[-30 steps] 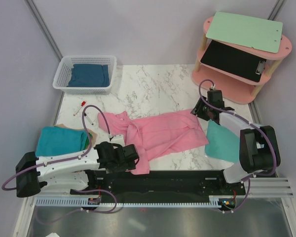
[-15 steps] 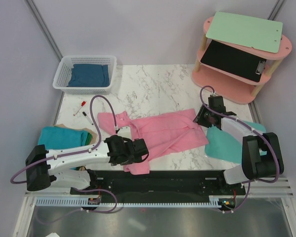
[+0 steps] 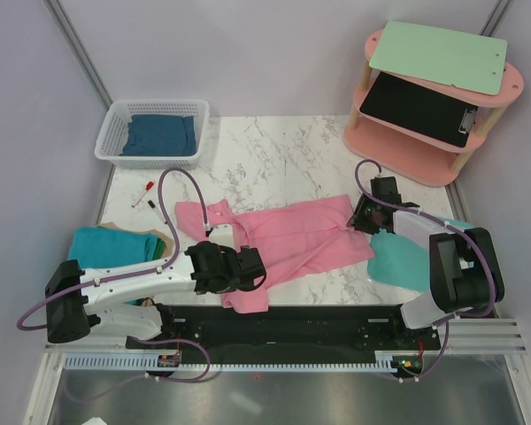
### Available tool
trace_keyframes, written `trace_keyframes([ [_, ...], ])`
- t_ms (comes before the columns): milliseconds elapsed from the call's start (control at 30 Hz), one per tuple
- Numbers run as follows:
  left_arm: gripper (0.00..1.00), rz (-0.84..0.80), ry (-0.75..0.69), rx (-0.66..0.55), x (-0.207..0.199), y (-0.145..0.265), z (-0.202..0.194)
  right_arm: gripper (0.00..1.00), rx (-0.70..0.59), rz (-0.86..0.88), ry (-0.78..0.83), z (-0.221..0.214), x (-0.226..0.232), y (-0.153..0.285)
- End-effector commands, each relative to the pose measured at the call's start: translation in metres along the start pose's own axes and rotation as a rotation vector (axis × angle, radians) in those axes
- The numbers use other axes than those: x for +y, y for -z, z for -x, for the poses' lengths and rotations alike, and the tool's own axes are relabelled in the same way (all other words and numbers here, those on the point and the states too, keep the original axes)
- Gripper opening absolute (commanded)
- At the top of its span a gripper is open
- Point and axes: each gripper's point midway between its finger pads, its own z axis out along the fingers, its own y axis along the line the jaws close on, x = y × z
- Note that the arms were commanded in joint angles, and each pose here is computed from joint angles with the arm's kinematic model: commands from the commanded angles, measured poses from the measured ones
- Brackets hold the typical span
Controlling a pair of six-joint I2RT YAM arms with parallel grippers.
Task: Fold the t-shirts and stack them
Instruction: Flatten out the tshirt
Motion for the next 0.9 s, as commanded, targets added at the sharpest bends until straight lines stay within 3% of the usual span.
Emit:
trace_keyframes([
  [0, 0.98, -0.013, 0.001, -0.056, -0.001, 0.009, 0.014, 0.36, -0.016, 0.002, 0.000, 0.000, -0.003, -0.008],
  [67, 0.98, -0.012, 0.000, -0.055, 0.000, 0.009, 0.014, 0.29, -0.019, 0.026, -0.003, 0.001, 0.001, -0.011],
  [100, 0.98, -0.010, 0.000, -0.058, 0.000, 0.009, 0.014, 0.18, -0.017, 0.033, -0.007, 0.000, 0.001, -0.011],
  [200, 0.98, 0.001, -0.004, -0.061, 0.003, 0.008, 0.014, 0.00, -0.036, 0.060, -0.018, 0.004, 0.008, -0.007],
  [367, 0.98, -0.001, 0.007, -0.100, 0.002, 0.012, 0.024, 0.00, -0.125, 0.088, -0.005, 0.028, 0.021, 0.022],
  [633, 1.00, 0.026, -0.027, -0.282, -0.026, 0.022, 0.087, 0.00, -0.268, 0.126, 0.029, 0.078, 0.047, 0.071],
  [867, 1.00, 0.055, -0.140, -0.190, -0.065, -0.026, 0.122, 0.00, -0.277, 0.155, 0.024, 0.089, 0.059, 0.074],
])
